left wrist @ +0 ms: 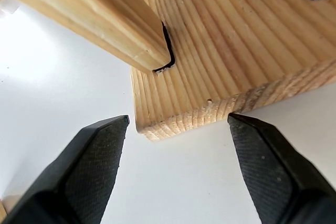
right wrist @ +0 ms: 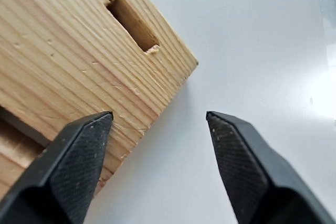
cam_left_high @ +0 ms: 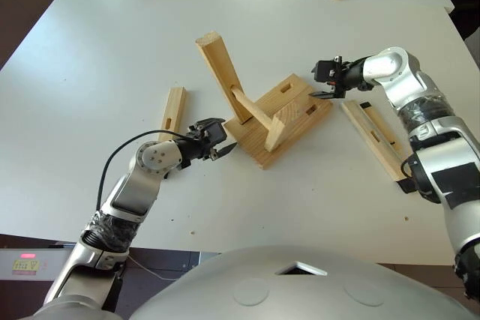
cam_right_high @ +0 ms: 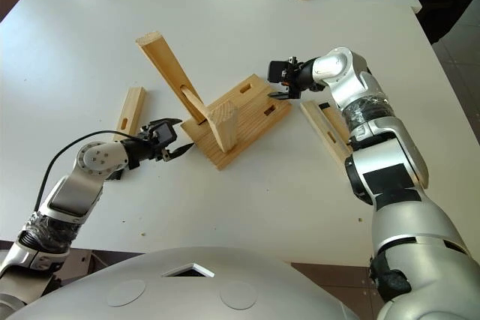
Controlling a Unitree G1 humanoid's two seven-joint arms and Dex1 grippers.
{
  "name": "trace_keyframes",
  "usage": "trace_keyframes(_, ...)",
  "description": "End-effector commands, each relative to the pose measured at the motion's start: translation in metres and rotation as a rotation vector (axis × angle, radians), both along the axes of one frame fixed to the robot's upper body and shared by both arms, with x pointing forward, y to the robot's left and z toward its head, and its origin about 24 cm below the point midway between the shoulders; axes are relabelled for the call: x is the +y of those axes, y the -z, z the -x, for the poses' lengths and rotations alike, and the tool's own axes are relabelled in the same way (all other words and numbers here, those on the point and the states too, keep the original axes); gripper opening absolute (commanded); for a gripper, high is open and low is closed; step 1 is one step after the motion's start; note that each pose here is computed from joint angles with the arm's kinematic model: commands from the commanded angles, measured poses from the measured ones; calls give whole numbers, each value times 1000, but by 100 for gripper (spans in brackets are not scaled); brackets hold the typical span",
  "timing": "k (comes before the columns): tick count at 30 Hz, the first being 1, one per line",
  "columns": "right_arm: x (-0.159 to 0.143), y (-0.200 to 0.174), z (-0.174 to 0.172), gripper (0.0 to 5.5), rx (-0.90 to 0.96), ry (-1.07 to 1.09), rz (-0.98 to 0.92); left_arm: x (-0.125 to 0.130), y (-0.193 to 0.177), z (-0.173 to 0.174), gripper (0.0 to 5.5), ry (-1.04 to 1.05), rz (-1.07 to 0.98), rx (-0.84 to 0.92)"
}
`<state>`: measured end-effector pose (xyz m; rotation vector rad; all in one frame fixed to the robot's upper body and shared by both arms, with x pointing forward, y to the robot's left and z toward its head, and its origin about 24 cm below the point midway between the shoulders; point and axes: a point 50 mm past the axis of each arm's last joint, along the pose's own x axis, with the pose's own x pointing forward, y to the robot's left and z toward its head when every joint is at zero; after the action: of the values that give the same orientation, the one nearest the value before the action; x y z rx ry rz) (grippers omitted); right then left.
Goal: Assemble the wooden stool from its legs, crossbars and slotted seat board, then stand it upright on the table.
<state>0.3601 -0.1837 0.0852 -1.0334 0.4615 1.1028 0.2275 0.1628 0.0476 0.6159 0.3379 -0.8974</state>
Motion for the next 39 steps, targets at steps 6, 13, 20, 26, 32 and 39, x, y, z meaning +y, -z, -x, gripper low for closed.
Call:
trace_keyframes(6,-4,34,39,331,124,-205,150,0,3,-10,350,-81,21,-17)
trace_keyframes(13,-6,32,55,331,102,-299,179,17,-28,-40,350,-255,111,-181)
trace_keyframes(20,-13,30,73,331,120,-315,171,39,-60,-59,350,-401,172,-320)
trace_keyframes(26,-28,24,95,331,233,-275,115,45,-69,-63,350,-428,178,-359)
trace_keyframes(32,-27,17,117,331,376,-238,12,54,-69,-55,350,-442,142,-351)
trace_keyframes(39,2,14,120,331,445,-166,-166,52,-61,-49,350,-391,95,-301)
